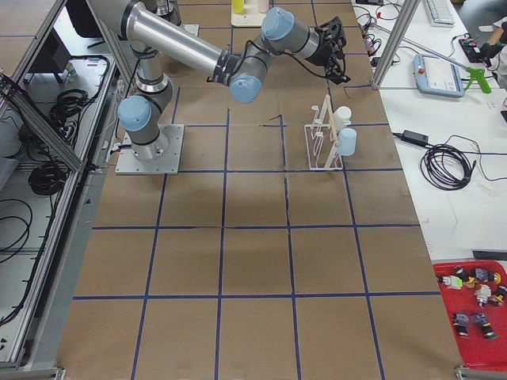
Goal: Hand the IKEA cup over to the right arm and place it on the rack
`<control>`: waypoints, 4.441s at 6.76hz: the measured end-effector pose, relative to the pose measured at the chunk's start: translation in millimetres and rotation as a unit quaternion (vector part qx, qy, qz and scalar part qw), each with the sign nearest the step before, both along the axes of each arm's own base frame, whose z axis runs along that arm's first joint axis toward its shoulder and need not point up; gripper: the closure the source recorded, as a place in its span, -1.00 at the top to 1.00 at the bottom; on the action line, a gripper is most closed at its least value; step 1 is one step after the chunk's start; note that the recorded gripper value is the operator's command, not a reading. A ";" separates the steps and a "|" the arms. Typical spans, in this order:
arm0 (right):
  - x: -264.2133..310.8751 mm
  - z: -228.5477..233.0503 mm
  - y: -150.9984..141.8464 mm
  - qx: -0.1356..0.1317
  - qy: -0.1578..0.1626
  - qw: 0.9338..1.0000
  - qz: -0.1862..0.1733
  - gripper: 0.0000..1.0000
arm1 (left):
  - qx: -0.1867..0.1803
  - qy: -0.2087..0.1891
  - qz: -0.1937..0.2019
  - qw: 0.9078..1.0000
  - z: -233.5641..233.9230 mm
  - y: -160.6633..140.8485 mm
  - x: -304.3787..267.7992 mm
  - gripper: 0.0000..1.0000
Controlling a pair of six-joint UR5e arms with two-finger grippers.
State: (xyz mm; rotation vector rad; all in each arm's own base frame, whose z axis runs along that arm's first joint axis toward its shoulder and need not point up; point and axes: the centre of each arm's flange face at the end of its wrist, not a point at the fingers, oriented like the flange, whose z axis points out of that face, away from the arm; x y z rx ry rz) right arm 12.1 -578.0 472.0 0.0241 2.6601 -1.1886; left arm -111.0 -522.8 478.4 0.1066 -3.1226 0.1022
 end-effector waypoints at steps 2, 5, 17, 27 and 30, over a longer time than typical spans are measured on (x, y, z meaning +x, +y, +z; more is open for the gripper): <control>9.6 5.7 30.1 0.114 -0.028 0.993 -0.002 0.99 | 0.000 0.000 0.000 1.000 0.1 -0.2 0.0 1.00; 9.5 -10.2 71.2 0.283 -0.005 0.958 -0.038 0.99 | -0.001 0.000 0.000 1.000 0.8 0.2 0.0 1.00; 131.9 6.3 138.3 0.464 0.129 0.874 0.057 0.99 | -0.006 0.000 -0.001 1.000 0.1 -2.5 0.0 1.00; 131.3 11.6 126.1 0.424 0.113 0.899 0.011 0.99 | -0.009 0.000 0.000 1.000 1.4 -3.5 1.4 1.00; 131.3 11.5 126.0 0.424 0.114 0.899 0.012 0.99 | -0.013 0.000 -0.001 1.000 2.2 -4.0 0.9 1.00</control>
